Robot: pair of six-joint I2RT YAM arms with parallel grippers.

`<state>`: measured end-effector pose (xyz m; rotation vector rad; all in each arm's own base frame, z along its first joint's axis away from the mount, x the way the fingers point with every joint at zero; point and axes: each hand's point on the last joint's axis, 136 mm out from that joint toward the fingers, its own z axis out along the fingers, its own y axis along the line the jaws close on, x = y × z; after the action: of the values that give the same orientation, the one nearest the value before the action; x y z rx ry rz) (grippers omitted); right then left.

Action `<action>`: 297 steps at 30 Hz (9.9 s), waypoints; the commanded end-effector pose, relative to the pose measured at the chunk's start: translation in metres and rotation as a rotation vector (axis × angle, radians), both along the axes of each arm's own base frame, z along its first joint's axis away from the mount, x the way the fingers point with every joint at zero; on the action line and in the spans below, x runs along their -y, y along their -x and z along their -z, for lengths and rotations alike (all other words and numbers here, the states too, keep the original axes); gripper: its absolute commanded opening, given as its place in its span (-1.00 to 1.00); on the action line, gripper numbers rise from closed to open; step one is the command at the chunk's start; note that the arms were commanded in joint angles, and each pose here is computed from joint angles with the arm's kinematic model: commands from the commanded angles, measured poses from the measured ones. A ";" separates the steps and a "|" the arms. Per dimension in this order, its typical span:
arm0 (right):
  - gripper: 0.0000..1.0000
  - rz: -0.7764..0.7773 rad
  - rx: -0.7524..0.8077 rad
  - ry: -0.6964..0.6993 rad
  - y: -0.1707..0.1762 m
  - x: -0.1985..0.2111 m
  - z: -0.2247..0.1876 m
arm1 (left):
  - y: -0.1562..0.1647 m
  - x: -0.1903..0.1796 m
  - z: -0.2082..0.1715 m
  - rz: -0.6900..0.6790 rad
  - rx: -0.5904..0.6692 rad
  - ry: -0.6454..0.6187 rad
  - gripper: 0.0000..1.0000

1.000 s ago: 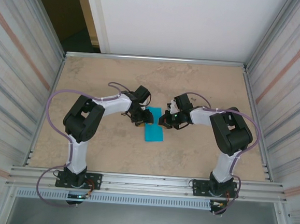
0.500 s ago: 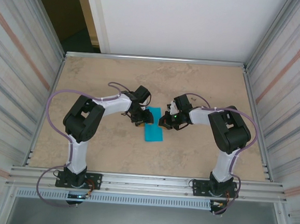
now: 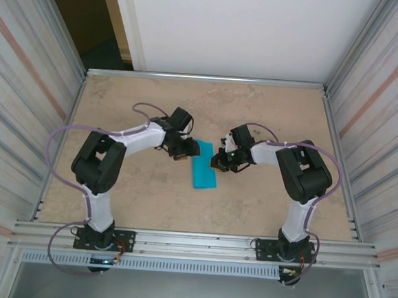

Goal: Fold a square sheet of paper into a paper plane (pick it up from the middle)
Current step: First fold the square sheet of paper in half at the center of the table, then fold the triangle a second time at the center of the table.

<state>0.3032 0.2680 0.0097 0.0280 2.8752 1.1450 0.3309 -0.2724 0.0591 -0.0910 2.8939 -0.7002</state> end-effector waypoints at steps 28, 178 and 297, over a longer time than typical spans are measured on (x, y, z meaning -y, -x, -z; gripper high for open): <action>-1.00 0.053 -0.244 0.397 0.049 0.066 0.089 | 0.043 0.027 0.057 0.137 -0.142 0.104 -1.00; -1.00 0.085 -0.333 0.593 0.068 0.107 0.118 | 0.132 -0.041 0.057 -0.062 -0.236 0.253 -1.00; -0.39 0.155 -0.114 0.045 0.045 0.027 -0.023 | 0.010 -0.002 0.088 -0.214 -0.180 0.173 -0.63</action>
<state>0.2489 0.2380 0.0274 0.3167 2.9623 1.0610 0.3515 -0.2958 0.0212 -0.3675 2.7393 -1.1302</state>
